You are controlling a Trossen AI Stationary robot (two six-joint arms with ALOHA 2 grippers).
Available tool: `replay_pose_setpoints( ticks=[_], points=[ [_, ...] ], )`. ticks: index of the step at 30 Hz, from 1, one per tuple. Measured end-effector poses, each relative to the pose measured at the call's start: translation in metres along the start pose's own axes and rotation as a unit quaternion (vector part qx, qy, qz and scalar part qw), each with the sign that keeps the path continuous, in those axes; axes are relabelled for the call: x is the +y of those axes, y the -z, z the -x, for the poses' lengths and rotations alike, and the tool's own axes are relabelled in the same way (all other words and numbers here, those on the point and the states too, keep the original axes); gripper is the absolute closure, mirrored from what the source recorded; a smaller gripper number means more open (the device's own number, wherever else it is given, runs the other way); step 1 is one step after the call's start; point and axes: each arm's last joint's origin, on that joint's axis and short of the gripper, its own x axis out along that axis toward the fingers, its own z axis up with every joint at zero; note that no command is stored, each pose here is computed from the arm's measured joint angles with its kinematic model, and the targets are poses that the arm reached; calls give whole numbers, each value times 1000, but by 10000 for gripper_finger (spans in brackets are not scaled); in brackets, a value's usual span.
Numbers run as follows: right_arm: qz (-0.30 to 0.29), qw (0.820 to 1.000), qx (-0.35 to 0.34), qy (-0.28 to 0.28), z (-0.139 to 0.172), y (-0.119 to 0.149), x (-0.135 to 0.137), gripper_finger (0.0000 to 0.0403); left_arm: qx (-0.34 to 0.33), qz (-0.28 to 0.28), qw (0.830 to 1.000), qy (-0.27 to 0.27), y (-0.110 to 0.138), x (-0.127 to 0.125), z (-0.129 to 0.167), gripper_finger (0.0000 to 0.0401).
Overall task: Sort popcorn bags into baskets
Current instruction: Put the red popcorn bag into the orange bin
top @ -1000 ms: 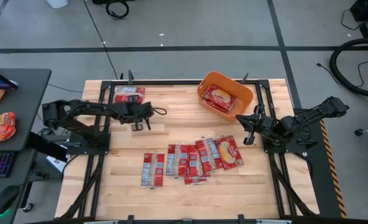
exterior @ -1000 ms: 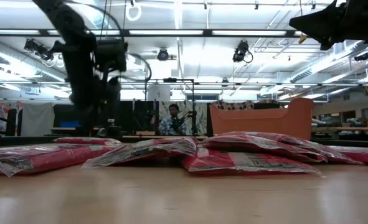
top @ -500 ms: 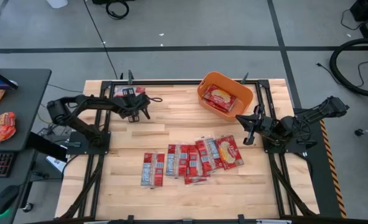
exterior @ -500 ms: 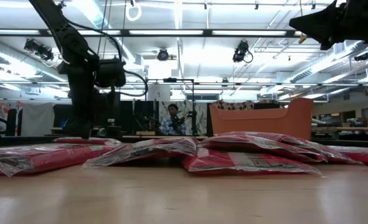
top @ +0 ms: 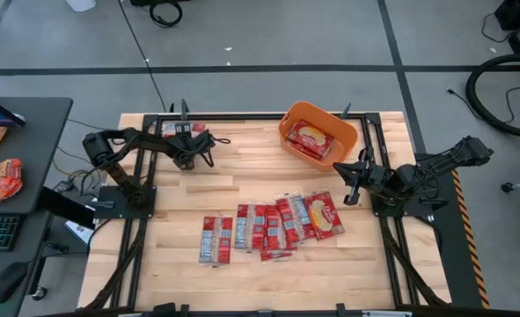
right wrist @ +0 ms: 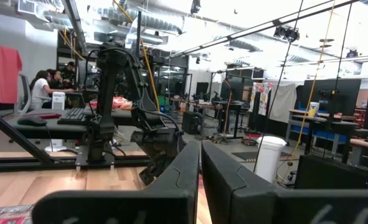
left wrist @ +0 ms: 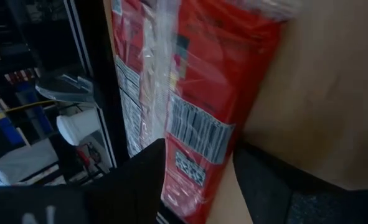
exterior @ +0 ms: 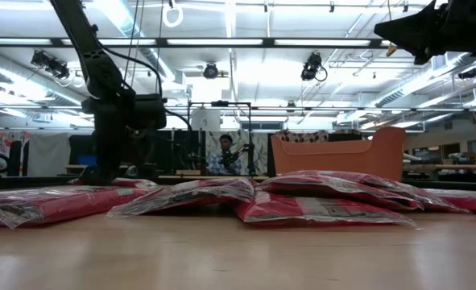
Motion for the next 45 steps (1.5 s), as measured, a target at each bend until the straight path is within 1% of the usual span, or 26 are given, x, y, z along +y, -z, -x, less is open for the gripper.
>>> replay_pose_setpoints(
  ticks=[8,10,13,20,21,23,25,30,35,39,42,45],
  points=[
    [0,1000,0,0,0,0,0,378,-15,40,999,4,0,10,-10,237],
    [0,1000,0,0,0,0,0,378,-19,39,999,7,0,11,-11,250],
    [0,1000,0,0,0,0,0,378,-25,34,999,12,-1,11,-11,283],
    [0,1000,0,0,0,0,0,378,-25,37,999,6,-3,13,-10,381],
    [0,1000,0,0,0,0,0,378,-23,41,999,4,-4,16,-9,389],
    [0,1000,0,0,0,0,0,378,-21,46,999,10,-6,20,-5,392],
    [0,1000,1,1,0,0,0,378,-27,49,998,21,-9,28,4,393],
    [1,1000,2,3,0,0,0,378,-25,40,996,78,-16,42,34,395],
    [1,1000,2,4,0,0,0,378,-26,26,995,97,-28,51,69,395],
    [1,1000,2,4,0,0,0,378,-75,18,992,103,-43,53,99,396],
    [1,1000,2,3,0,0,0,378,-115,16,989,93,-54,55,120,396],
    [0,1000,2,4,0,0,0,378,-166,32,983,71,-67,61,142,396]
  ],
)
